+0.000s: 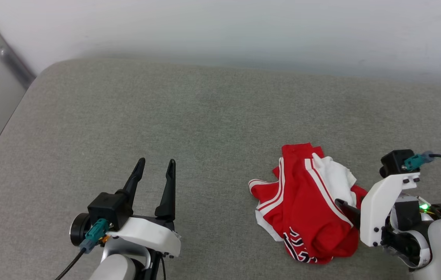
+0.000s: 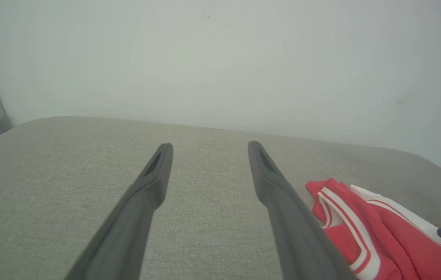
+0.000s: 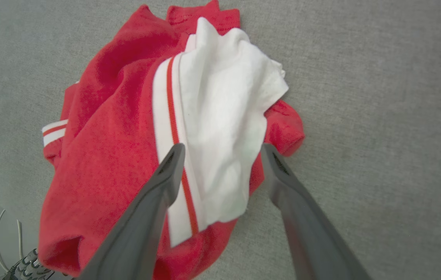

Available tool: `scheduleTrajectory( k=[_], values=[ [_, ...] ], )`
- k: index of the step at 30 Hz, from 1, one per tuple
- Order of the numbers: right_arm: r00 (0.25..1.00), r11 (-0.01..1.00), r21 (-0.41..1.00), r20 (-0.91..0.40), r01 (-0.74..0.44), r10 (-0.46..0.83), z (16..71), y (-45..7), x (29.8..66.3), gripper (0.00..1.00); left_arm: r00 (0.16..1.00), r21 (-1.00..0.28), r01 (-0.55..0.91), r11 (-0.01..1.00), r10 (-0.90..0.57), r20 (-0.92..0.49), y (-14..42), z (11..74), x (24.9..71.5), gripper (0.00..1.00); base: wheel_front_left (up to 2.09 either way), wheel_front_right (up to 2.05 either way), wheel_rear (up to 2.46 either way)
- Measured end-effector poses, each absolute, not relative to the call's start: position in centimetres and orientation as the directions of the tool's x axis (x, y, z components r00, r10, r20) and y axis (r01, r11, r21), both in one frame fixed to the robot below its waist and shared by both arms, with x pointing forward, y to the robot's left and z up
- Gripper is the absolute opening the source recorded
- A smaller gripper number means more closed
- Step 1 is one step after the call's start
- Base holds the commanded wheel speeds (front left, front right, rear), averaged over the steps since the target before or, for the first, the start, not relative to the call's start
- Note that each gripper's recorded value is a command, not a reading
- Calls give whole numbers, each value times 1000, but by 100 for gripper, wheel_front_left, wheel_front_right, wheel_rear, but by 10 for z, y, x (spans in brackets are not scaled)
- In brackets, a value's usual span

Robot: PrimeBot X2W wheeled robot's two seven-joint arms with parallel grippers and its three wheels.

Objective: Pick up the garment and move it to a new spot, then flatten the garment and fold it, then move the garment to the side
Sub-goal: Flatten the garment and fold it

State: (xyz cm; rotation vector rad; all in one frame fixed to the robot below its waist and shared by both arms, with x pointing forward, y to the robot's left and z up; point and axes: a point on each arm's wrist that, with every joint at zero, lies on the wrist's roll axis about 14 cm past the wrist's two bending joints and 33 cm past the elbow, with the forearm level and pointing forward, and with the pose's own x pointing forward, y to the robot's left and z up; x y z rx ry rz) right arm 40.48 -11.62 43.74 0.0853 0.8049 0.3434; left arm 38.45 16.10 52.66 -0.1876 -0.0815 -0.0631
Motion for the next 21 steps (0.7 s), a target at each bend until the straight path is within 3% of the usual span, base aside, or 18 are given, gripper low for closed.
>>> scheduleTrajectory(
  k=[3,4,5,6,15,21],
  values=[
    [519,926,215,-778,-310,354,408,-102,400,100,998,-180,19,984,-7,69,177,519,386,100,0,0,0],
    [509,926,213,-786,-311,352,405,-102,400,49,998,-179,13,984,-2,65,179,518,386,100,0,0,0],
    [505,926,215,-788,-310,352,404,-102,401,9,998,-179,9,984,2,62,180,517,386,100,0,0,0],
    [505,926,209,-789,-314,350,404,-103,402,0,998,-179,6,984,5,61,181,516,386,100,0,0,0],
    [673,938,113,-669,-329,317,458,-123,430,0,997,-183,21,983,-8,74,175,519,390,100,0,0,0],
    [836,984,22,-525,-177,162,506,-185,440,0,995,-187,56,981,-40,87,163,523,393,100,0,0,0]
  ],
)
